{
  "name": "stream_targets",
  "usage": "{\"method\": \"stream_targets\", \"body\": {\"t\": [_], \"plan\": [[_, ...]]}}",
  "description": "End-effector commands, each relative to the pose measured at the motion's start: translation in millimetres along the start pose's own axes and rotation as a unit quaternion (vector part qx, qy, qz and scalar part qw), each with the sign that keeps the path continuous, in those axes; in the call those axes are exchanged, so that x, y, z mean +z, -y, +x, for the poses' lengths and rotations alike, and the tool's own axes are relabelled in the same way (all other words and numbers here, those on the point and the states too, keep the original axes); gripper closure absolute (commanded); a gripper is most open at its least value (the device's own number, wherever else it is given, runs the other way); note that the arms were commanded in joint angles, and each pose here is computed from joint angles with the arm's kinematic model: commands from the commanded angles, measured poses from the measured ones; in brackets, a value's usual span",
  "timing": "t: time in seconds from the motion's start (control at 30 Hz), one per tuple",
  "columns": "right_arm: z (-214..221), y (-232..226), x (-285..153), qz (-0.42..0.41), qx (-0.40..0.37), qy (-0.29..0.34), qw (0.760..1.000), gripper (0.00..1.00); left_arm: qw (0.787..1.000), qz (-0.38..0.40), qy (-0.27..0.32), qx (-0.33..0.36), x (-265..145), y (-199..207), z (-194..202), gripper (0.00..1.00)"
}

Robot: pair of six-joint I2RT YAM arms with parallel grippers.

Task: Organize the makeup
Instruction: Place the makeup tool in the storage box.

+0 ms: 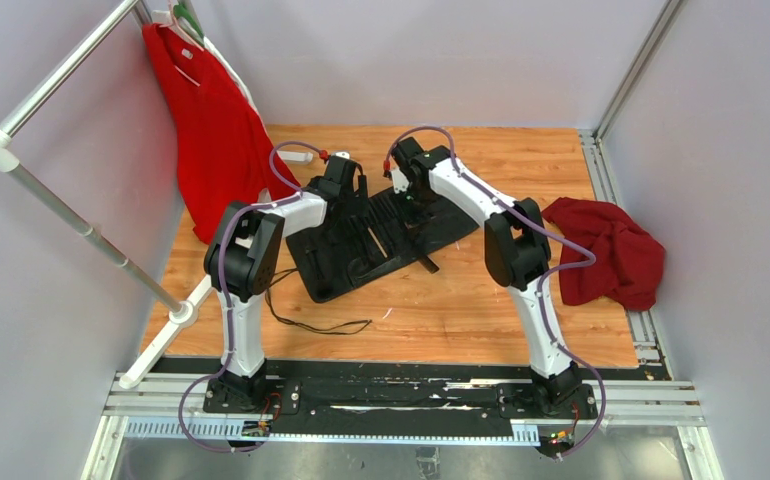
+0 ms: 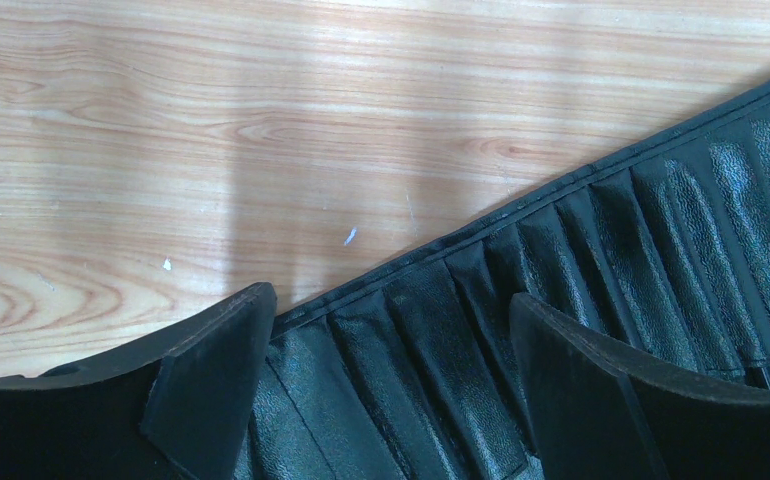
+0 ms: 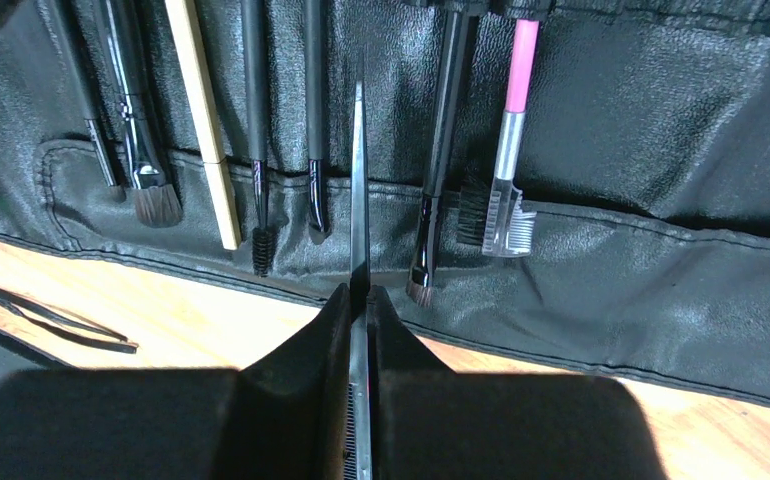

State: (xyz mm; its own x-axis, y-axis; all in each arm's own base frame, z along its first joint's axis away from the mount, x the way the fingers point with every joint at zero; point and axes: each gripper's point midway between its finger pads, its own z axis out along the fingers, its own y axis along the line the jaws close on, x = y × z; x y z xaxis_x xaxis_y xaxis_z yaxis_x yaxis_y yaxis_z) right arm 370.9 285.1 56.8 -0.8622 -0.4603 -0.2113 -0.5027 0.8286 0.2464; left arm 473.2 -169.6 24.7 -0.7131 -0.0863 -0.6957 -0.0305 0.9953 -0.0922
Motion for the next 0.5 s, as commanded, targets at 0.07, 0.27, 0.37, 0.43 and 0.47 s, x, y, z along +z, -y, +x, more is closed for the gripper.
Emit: {"method": "stream_targets", "body": {"t": [0.07,0.27,0.37,0.43,0.47], "plan": [[-3.9,3.7,3.0,-0.002,0.009,-0.005,1.000,0.99,0.996,0.003,-0.095,0.001,8.2,-9.0,64.4,0.08],[-4.3,7.0,8.4,0.001,0.014,-0.008,1.000,0.99,0.996,0.003,-0.094,0.001,8.0,-8.9,64.5,0.08],[-5.4,9.0,9.5,0.003,0.017,-0.008,1.000,0.99,0.996,0.003,-0.094,0.001,8.1,-8.4,64.7,0.08],[-6.7,9.9,9.8,0.004,0.018,-0.007,1.000,0.99,0.996,0.003,-0.095,0.001,8.1,-9.0,64.7,0.08],[-7.1,10.0,10.2,0.003,0.019,-0.006,1.000,0.99,0.996,0.003,-0.094,0.000,8.0,-8.9,64.4,0.08]]}}
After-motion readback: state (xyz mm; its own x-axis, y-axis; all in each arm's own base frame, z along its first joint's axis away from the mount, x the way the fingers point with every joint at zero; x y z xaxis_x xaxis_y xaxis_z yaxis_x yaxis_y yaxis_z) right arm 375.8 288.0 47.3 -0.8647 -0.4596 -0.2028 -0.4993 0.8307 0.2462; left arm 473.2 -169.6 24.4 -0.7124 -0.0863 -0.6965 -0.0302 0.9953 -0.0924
